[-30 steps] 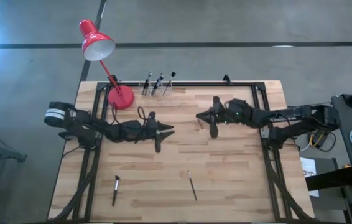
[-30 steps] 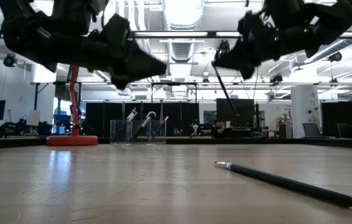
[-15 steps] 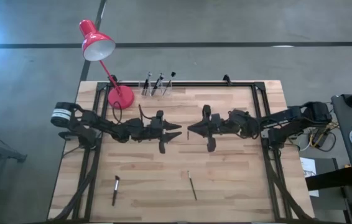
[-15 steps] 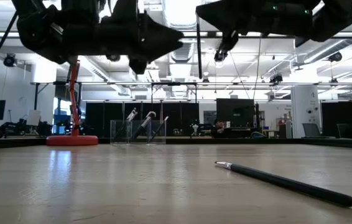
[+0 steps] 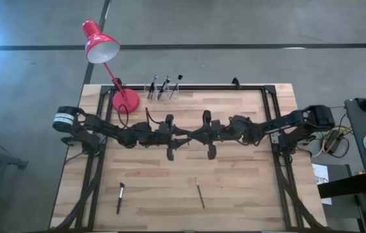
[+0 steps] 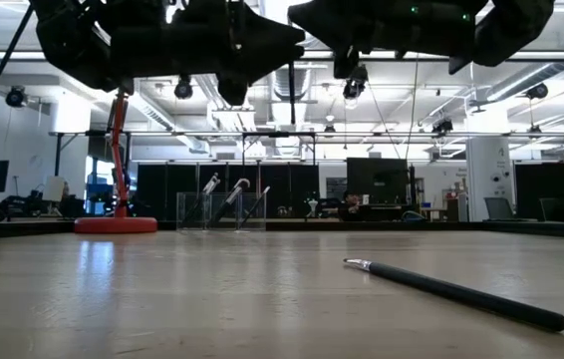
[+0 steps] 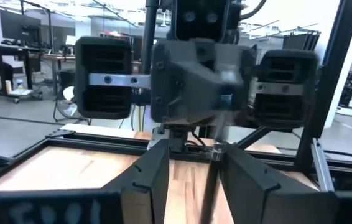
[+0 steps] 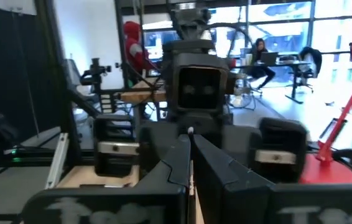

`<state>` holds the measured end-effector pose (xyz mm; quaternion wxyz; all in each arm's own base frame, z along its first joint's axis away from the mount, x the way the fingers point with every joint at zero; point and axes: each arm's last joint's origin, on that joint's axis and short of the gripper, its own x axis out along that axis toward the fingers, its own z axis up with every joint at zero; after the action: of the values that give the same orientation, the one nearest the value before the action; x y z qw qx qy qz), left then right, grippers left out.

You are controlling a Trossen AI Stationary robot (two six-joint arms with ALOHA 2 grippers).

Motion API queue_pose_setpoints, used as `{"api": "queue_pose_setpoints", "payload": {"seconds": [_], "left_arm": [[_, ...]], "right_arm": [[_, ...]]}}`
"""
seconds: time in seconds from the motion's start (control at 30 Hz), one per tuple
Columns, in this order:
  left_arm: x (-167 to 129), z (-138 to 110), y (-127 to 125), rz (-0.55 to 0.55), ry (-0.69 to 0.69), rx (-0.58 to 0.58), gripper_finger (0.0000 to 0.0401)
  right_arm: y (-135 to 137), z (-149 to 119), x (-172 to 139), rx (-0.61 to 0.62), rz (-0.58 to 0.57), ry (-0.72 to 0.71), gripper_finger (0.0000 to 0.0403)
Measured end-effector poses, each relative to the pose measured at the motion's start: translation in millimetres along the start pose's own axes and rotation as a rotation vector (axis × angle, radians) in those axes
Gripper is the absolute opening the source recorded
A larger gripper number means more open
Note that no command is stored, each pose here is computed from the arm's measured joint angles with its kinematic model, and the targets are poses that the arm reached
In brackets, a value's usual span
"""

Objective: Pick & Place Makeup Supplies
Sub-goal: Put the makeup brush into the transparent organizer

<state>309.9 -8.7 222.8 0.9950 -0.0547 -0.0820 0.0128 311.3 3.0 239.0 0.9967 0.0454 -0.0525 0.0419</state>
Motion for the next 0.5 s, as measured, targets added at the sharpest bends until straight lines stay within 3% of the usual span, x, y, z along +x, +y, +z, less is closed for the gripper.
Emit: {"api": "queue_pose_setpoints", "payload": {"seconds": [0.17,0.37,0.5], "left_arm": [[0.2,-0.7,0.1,0.002,0.01,0.039,0.0115],[0.6,-0.9,-0.5,0.001,0.016,0.076,0.0018],[1.3,2.2,1.6,0.073,0.036,0.094,0.0014]], "right_arm": [[2.8,0.5,2.7,-0.017,0.009,-0.005,0.0008],[4.1,0.7,2.3,-0.048,-0.006,0.0,0.002],[3.2,1.1,1.2,-0.052,-0.049,0.016,0.0052]]}}
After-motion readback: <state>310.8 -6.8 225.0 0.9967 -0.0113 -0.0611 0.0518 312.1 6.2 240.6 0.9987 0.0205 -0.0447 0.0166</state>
